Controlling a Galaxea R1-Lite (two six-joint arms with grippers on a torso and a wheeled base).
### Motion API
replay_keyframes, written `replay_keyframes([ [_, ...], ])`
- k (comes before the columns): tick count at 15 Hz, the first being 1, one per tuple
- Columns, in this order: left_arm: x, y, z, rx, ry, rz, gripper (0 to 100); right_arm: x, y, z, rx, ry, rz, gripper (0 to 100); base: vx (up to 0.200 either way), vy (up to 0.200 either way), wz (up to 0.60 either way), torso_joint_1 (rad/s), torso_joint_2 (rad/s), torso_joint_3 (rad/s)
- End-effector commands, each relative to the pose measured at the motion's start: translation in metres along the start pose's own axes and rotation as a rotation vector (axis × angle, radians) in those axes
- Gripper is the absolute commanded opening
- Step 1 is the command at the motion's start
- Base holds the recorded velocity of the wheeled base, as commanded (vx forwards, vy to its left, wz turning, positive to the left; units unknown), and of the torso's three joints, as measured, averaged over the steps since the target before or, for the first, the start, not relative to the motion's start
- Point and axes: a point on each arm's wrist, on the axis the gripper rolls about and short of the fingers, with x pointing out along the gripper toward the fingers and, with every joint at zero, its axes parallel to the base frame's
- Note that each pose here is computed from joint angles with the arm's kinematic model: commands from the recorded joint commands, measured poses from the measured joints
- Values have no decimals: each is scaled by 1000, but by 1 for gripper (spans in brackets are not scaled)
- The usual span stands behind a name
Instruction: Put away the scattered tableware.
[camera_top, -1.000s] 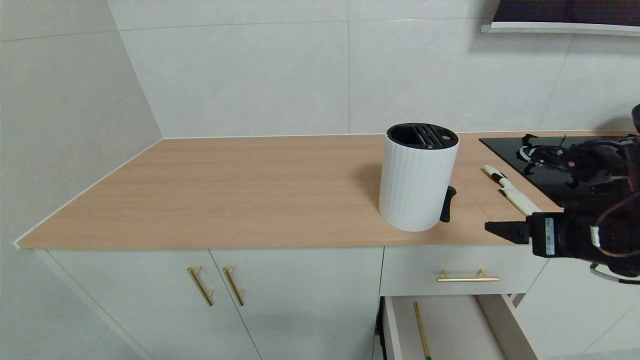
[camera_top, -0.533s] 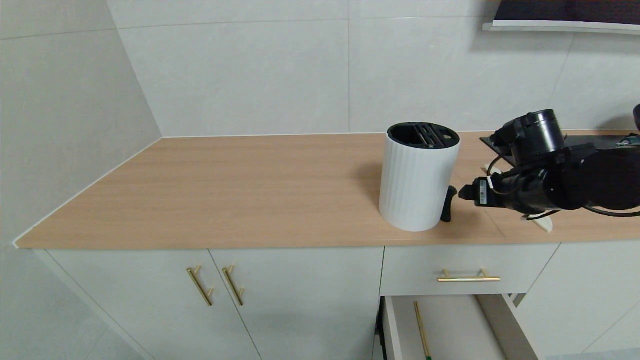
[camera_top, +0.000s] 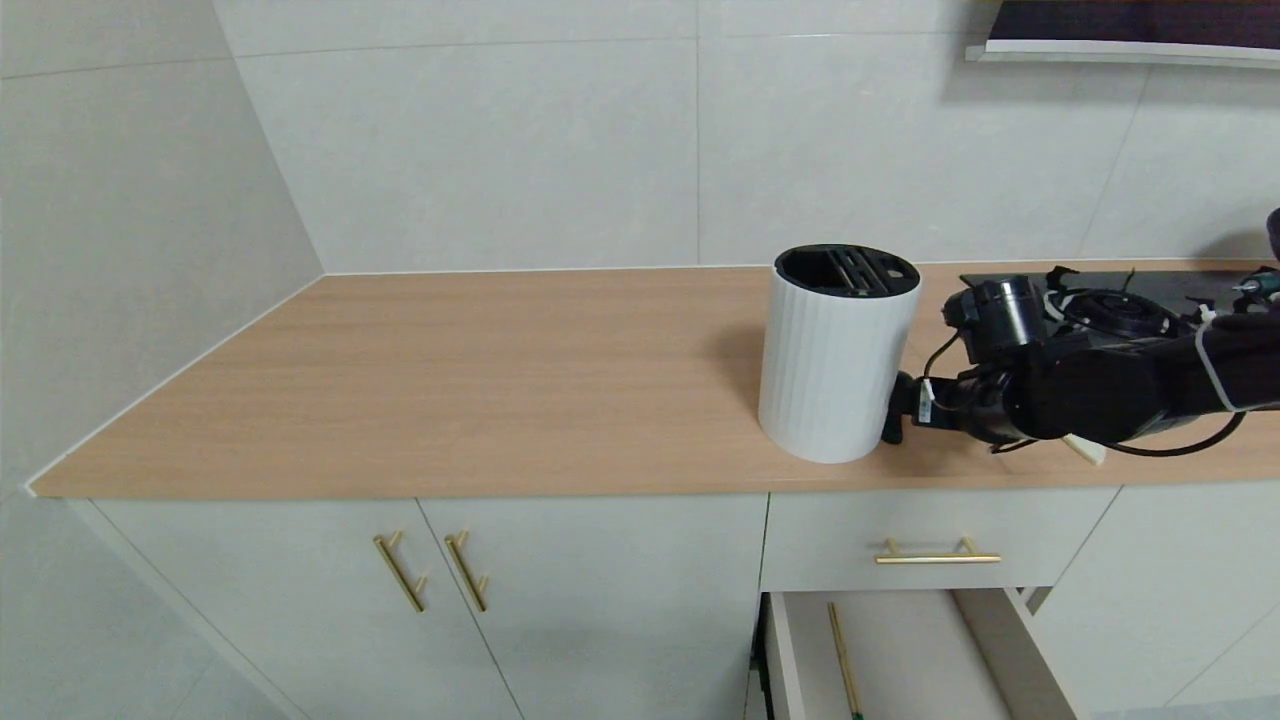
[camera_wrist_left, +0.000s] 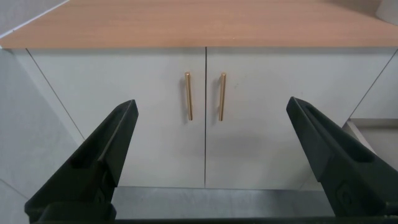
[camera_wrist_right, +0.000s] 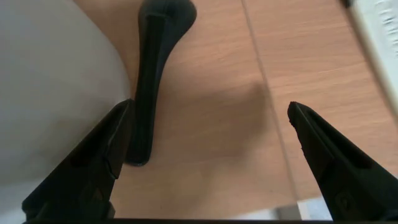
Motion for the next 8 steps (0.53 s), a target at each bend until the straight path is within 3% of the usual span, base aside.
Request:
replay_keyframes([
  [1,0,0,0,0,0,1,100,10,1,-6,-1,16,-8,100,0,0,0,0,0,0],
  [8,0,0,0,0,0,1,100,13,4,-5,41,-13,12,100,0,0,0,0,0,0],
])
